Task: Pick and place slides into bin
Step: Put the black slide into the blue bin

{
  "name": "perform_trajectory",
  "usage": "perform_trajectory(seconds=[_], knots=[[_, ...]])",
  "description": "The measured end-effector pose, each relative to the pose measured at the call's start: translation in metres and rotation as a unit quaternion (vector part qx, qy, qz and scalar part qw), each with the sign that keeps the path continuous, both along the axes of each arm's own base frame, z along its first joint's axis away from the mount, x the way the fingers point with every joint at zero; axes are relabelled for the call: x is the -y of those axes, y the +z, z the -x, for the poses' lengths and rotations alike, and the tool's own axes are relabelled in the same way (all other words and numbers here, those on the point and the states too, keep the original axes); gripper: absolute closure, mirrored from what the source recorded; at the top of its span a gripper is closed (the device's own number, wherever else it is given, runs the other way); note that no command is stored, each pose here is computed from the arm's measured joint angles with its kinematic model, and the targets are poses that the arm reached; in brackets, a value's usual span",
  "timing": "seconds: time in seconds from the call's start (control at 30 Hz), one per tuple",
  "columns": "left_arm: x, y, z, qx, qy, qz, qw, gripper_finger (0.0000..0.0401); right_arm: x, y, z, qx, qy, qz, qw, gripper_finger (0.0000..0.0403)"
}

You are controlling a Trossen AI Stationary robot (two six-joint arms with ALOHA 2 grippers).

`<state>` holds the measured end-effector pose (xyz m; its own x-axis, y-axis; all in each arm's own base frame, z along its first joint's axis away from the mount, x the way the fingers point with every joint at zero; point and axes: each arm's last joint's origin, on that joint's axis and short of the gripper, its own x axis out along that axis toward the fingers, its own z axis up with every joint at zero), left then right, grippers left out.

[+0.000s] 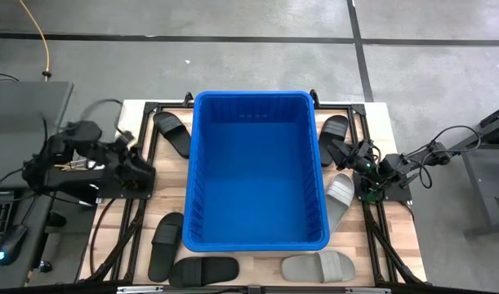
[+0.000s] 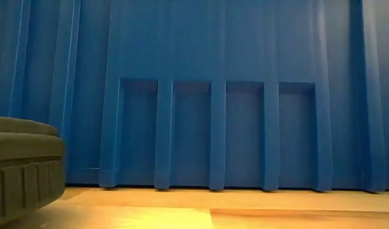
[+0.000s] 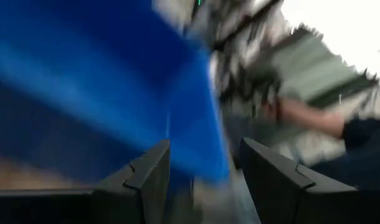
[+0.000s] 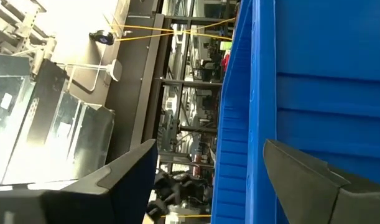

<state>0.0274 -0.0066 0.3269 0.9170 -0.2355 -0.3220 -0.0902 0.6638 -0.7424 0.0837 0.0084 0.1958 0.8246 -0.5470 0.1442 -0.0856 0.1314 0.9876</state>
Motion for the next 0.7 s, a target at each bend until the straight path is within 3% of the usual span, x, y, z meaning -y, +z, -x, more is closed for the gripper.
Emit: perform_trajectory(seconds=[0.1,0.2,0.37,0.6,0.7], knots=[[0.001,-0.018,0.002,-0.123,-0.005,0.050,0.991,0.0217,0.000,0.000,0.000,0.001,0.006,0.001,1.000,0.0121],[0.002,-0.022,0.008,-0.150,0.011,0.041,0.988,0.0217,0.000,0.000,0.000,-0.002,0.005,0.002,1.000,0.0121],[0.002,0.003,0.012,-0.083,0.033,0.019,0.996,0.0217,-0.001,-0.002,-0.001,-0.012,0.007,0.007,1.000,0.0121],[0.006,0.064,0.026,0.070,0.050,-0.010,0.996,0.0232,-0.001,-0.003,-0.002,-0.018,-0.002,0.006,1.000,0.0121],[0.005,0.078,0.024,0.081,0.055,-0.013,0.995,0.0244,-0.001,-0.003,-0.002,-0.020,-0.005,0.006,1.000,0.0121]])
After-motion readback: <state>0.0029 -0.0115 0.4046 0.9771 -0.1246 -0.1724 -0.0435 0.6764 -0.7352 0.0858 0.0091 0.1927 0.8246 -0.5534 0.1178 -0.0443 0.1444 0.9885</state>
